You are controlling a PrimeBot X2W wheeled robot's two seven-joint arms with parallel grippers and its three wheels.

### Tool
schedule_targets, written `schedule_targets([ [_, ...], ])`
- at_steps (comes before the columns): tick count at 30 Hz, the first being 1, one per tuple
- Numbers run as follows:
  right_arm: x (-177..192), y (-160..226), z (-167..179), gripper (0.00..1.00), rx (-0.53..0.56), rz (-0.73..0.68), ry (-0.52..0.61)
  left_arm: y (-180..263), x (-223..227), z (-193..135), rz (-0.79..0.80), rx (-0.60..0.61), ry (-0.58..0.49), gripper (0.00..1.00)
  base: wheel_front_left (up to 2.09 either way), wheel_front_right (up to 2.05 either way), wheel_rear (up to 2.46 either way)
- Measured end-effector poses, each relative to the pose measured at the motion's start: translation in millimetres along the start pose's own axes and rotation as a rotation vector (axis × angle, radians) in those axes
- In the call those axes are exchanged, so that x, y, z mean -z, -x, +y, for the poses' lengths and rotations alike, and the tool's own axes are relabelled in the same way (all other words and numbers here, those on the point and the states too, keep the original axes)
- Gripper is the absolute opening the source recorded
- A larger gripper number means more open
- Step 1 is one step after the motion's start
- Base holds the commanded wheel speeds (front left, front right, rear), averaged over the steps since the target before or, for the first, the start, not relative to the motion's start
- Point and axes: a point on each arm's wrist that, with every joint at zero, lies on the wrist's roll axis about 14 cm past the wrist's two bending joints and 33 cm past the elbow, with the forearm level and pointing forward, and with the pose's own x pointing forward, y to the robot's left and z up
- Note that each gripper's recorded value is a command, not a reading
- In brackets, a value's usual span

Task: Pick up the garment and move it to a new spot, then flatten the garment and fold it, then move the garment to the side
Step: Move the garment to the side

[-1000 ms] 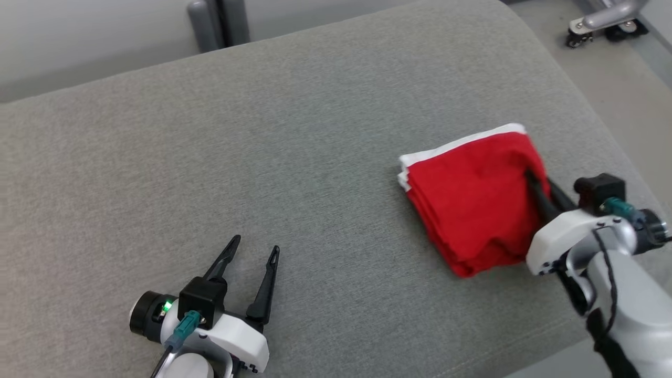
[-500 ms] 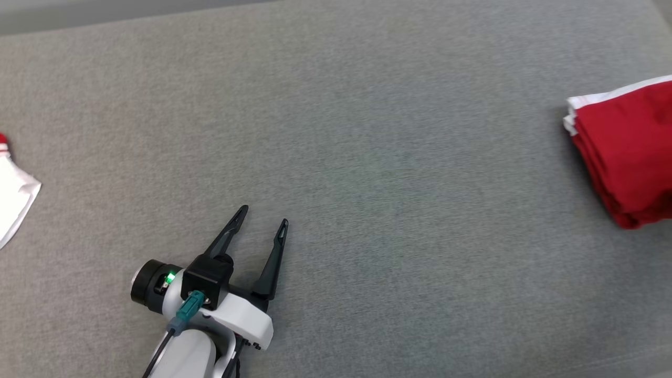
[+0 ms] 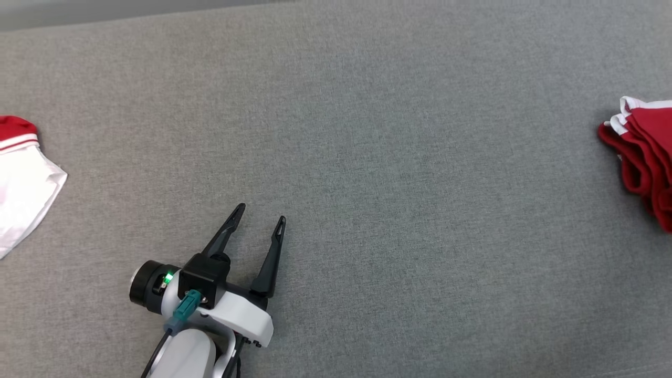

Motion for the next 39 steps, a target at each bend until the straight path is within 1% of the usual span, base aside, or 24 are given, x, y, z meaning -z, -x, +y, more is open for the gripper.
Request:
schedule_targets([
  [4,-33.7,6.9,43.8,1.0,-0.073,-0.11,-0.065,4.3,-11.2,5.1,-0.027,-0.035,-0.002,1.0,0.0,0.0,0.0],
  [7,-45.4,22.4,76.5,1.0,-0.141,-0.156,-0.126,10.8,-17.2,11.1,-0.041,-0.072,-0.001,1.0,0.0,0.0,0.0],
  [10,-54.0,38.8,98.8,1.0,-0.196,-0.191,-0.189,17.8,-24.5,18.5,-0.058,-0.109,-0.003,1.0,0.0,0.0,0.0],
  [15,-47.2,71.8,138.2,1.0,-0.301,-0.183,-0.272,35.3,-32.3,33.8,-0.076,-0.185,-0.003,1.0,0.0,0.0,0.0],
  [21,-28.1,112.1,173.7,1.0,-0.408,-0.128,-0.323,62.3,-38.9,54.8,-0.095,-0.288,-0.002,1.0,0.0,0.0,0.0],
  [25,-25.0,131.7,182.0,1.0,-0.448,-0.12,-0.338,83.3,-39.1,67.7,-0.098,-0.358,0.001,1.0,0.0,0.0,0.0],
  [29,-32.5,146.5,186.9,1.0,-0.477,-0.136,-0.39,103.0,-39.4,79.1,-0.106,-0.42,0.008,1.0,0.0,0.0,0.0],
  [32,-35.4,157.3,186.0,1.0,-0.489,-0.148,-0.406,117.2,-38.8,86.1,-0.11,-0.459,0.013,1.0,0.0,0.0,0.0],
  [39,-40.9,175.9,180.0,1.0,-0.499,-0.172,-0.433,135.5,-43.6,91.1,-0.137,-0.5,0.02,1.0,0.0,0.0,0.0],
])
